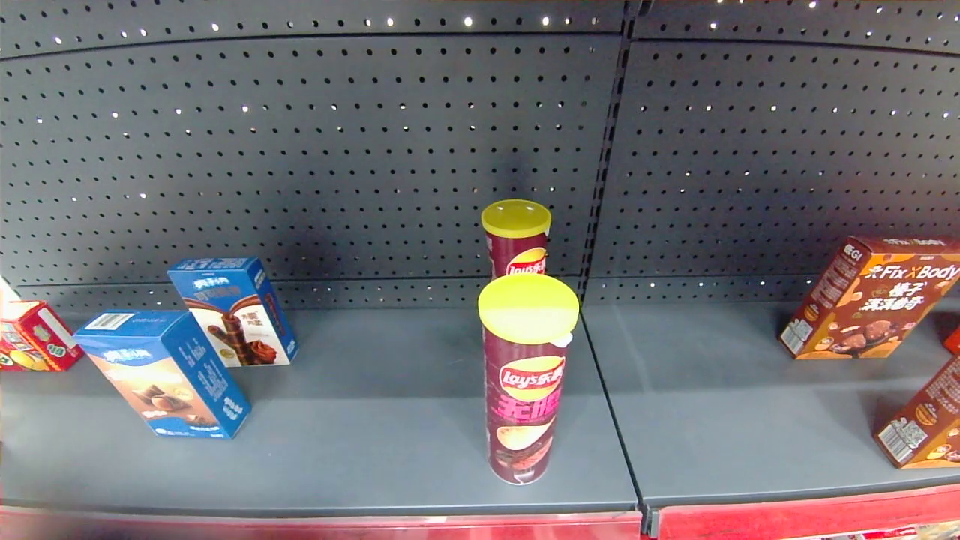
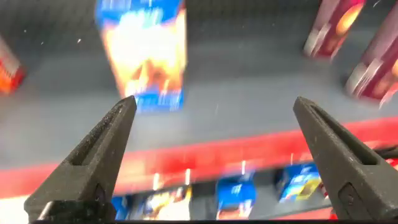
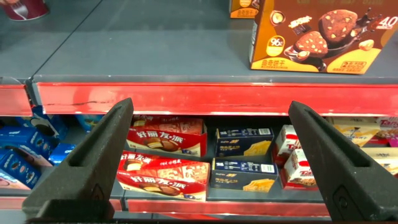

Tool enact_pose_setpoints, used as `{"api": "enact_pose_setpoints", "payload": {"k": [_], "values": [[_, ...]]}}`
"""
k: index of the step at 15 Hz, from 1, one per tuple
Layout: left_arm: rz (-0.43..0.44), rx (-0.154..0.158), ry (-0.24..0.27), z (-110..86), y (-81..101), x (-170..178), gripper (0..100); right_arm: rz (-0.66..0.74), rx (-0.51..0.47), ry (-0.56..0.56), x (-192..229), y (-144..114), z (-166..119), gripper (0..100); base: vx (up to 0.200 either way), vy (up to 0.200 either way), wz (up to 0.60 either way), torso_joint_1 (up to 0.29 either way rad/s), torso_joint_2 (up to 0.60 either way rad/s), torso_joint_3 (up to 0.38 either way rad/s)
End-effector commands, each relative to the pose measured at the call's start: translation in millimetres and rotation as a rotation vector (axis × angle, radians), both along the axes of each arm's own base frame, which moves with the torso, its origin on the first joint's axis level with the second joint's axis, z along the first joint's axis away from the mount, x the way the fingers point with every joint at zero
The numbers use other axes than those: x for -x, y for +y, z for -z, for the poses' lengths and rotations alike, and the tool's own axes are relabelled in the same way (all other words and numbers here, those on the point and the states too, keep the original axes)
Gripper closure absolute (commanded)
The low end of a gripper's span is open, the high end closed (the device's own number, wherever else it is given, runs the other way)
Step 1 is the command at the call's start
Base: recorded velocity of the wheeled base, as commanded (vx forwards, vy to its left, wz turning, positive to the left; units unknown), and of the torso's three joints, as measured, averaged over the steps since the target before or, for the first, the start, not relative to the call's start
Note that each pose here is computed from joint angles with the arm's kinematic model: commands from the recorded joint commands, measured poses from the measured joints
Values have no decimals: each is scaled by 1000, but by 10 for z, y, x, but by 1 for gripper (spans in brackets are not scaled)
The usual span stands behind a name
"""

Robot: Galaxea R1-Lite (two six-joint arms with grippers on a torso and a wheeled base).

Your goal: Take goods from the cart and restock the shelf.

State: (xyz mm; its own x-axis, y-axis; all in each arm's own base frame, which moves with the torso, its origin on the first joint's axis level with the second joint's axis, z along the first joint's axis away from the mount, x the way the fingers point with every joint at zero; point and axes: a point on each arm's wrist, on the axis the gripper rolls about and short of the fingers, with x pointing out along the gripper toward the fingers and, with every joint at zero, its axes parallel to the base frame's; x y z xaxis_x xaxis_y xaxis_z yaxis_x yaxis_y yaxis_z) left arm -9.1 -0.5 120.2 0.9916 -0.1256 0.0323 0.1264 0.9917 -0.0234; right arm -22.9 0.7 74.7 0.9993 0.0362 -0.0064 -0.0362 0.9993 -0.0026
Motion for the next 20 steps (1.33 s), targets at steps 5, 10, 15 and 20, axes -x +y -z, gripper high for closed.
{"api": "enact_pose_setpoints", "payload": {"k": [5,10,15,20], "values": [[-200,-37,33,445,21,135,0,-1,0,1,-1,0,0,0,0,0,0,0,0,0],[-178,-3,35,442,16,132,0,-1,0,1,-1,0,0,0,0,0,0,0,0,0],[-178,-3,35,442,16,132,0,-1,0,1,-1,0,0,0,0,0,0,0,0,0],[-178,-3,34,443,16,133,0,-1,0,1,-1,0,0,0,0,0,0,0,0,0]]}}
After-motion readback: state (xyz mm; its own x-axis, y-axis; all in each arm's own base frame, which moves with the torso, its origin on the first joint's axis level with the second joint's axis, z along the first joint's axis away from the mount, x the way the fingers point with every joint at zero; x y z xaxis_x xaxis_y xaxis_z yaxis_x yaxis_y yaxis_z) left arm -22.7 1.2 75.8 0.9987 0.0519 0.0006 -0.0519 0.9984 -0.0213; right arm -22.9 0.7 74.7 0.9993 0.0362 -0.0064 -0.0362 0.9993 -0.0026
